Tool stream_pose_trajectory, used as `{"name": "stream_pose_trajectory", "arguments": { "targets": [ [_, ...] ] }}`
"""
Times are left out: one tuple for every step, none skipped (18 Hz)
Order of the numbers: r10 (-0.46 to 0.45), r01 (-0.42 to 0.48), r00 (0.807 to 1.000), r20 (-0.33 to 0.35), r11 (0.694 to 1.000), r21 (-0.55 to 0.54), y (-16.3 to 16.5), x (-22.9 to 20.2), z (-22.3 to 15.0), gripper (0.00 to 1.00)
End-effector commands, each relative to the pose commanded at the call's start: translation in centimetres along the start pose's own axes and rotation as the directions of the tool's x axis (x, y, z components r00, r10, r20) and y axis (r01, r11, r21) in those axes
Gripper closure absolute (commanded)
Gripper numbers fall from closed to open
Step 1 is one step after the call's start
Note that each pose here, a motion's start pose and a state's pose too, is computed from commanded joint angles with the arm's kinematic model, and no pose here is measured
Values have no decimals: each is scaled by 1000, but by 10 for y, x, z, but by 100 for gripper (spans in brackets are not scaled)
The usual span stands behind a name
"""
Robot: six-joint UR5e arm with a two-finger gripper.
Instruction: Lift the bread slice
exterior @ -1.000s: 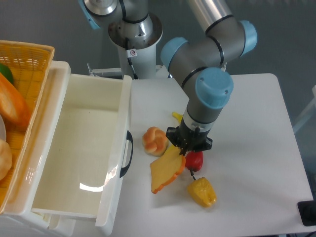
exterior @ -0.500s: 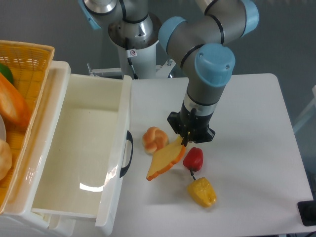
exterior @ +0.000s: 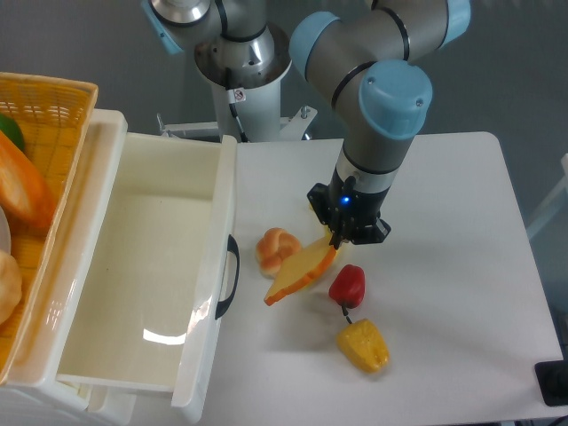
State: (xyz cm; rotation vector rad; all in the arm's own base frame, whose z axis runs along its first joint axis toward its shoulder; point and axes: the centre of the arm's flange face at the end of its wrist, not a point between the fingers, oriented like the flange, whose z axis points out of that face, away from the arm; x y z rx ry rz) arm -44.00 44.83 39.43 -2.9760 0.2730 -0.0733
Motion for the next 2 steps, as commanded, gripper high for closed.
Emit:
{"name": "stream_pose_trajectory", "arguments": {
  "targets": [
    [-3, 3, 1000, 1, 1000, 2, 0, -1, -1, 100],
    [-7, 7, 1000, 3, 1000, 4, 3, -2, -2, 100]
  ]
}}
